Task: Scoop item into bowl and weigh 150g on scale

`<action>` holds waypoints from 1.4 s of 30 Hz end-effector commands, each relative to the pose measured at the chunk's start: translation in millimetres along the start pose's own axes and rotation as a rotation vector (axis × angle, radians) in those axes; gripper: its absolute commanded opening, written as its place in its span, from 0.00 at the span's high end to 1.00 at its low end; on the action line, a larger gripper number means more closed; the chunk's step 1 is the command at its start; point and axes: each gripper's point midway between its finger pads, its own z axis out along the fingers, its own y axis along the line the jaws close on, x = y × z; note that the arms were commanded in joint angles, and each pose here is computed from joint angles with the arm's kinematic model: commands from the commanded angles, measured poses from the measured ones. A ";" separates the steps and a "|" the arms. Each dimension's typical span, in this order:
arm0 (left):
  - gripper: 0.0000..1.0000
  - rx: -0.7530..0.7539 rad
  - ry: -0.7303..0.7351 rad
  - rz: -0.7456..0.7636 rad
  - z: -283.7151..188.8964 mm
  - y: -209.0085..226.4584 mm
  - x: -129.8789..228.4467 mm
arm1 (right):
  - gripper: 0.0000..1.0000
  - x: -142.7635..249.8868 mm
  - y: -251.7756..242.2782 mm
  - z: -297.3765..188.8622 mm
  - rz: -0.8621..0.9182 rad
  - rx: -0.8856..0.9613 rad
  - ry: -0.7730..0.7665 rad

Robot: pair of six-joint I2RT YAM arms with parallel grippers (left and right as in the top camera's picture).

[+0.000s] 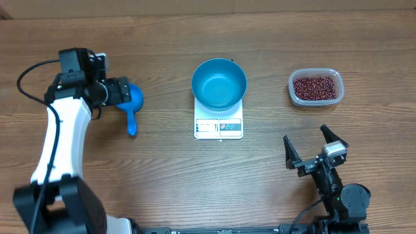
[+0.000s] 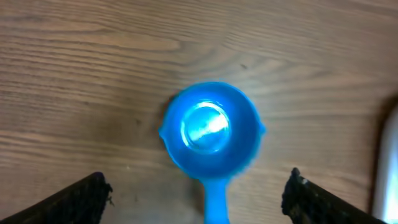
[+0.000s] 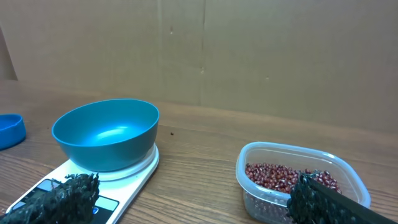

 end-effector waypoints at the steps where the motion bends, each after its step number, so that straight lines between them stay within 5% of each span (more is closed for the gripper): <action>1: 0.11 -0.001 0.009 -0.054 22.0 4.3 -5.2 | 0.00 1.3 0.1 0.0 0.004 0.001 -0.006; 9: 0.21 0.070 0.083 -0.008 50.2 -5.0 10.2 | 0.00 1.3 0.1 0.0 0.004 0.001 -0.006; 28: 0.39 0.402 0.211 0.039 -10.1 -57.3 49.1 | 0.00 1.3 0.1 0.0 0.004 0.001 -0.006; 42: 0.37 0.645 0.147 -0.202 -19.0 -11.8 70.9 | 0.00 1.3 0.1 0.0 0.004 0.001 -0.006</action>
